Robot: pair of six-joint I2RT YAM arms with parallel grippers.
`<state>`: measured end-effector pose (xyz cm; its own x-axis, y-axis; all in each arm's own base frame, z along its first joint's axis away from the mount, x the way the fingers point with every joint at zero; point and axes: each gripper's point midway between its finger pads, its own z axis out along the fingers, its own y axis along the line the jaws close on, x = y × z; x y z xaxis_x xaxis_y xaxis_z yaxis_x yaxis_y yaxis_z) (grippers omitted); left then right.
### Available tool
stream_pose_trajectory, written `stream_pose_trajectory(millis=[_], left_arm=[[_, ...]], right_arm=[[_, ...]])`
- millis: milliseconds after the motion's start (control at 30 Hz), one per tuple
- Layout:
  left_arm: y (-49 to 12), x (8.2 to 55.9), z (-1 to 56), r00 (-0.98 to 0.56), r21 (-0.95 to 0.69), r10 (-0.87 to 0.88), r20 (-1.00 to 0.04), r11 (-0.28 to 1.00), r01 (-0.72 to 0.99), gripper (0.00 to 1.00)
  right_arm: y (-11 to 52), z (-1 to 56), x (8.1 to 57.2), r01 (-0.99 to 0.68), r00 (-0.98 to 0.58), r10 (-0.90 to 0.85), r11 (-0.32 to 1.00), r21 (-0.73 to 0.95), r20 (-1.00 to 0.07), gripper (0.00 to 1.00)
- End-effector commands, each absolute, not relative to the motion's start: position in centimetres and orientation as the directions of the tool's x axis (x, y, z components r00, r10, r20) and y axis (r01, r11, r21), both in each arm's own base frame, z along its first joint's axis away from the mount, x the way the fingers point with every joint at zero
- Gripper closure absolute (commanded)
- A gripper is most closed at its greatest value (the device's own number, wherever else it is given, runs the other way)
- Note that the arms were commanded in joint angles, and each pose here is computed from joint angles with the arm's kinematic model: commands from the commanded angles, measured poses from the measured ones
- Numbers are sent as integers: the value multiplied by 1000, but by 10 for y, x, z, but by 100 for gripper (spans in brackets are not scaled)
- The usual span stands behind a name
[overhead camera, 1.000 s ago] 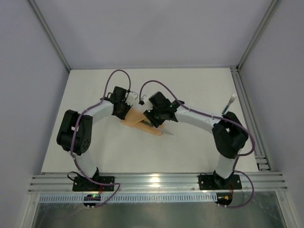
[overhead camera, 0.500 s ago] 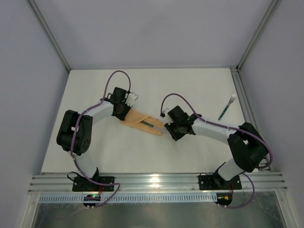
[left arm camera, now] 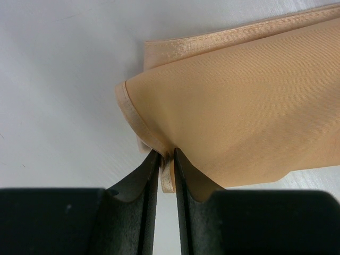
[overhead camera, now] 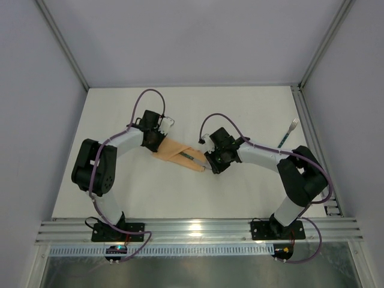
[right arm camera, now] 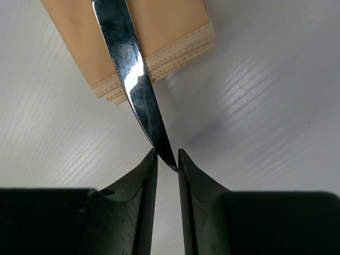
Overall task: Fold the napkin into a case and place the utensils inside
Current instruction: Stuff the knife into the folded napkin.
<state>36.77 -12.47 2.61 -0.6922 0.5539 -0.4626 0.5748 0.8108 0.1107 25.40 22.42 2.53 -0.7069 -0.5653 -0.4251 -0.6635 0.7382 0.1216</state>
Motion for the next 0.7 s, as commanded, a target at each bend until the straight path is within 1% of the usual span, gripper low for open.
stream_pose_trajectory(millis=[0,100,167,200,233,367,400,500,533,567,633,667], left_arm=[[-129,370,38,-663,106,555,-503,801,590,81],[-131,371,39,-663,99,552,-506,801,591,81],[-132,371,38,-664,94,550,-506,801,592,81],[-132,371,39,-664,93,547,-509,802,590,81],[-133,371,39,-663,94,550,-508,800,592,81],[-132,372,39,-662,99,551,-508,801,591,81],[-133,373,40,-661,99,551,-510,801,591,81],[-131,375,40,-658,111,555,-509,801,589,81],[-130,376,40,-661,117,554,-506,803,584,81],[-129,377,40,-658,120,557,-507,802,585,81],[-128,379,40,-655,131,560,-507,801,584,81],[-128,379,40,-655,134,560,-507,802,582,81]], right_arm=[[230,31,255,-667,-710,-559,729,155,-428,76],[230,31,256,-672,-706,-563,724,154,-430,80],[230,32,256,-674,-705,-566,722,155,-427,85],[231,32,257,-678,-700,-570,719,151,-429,89],[230,33,258,-680,-697,-571,719,144,-434,91],[227,45,274,-693,-664,-594,717,75,-454,92],[226,47,277,-712,-641,-619,701,50,-454,92],[233,52,282,-770,-587,-679,636,46,-441,92],[231,49,278,-786,-579,-702,615,55,-415,92],[235,54,281,-800,-563,-712,597,61,-419,92],[230,45,276,-823,-548,-759,564,66,-353,92],[232,50,280,-831,-536,-767,554,60,-353,92]])
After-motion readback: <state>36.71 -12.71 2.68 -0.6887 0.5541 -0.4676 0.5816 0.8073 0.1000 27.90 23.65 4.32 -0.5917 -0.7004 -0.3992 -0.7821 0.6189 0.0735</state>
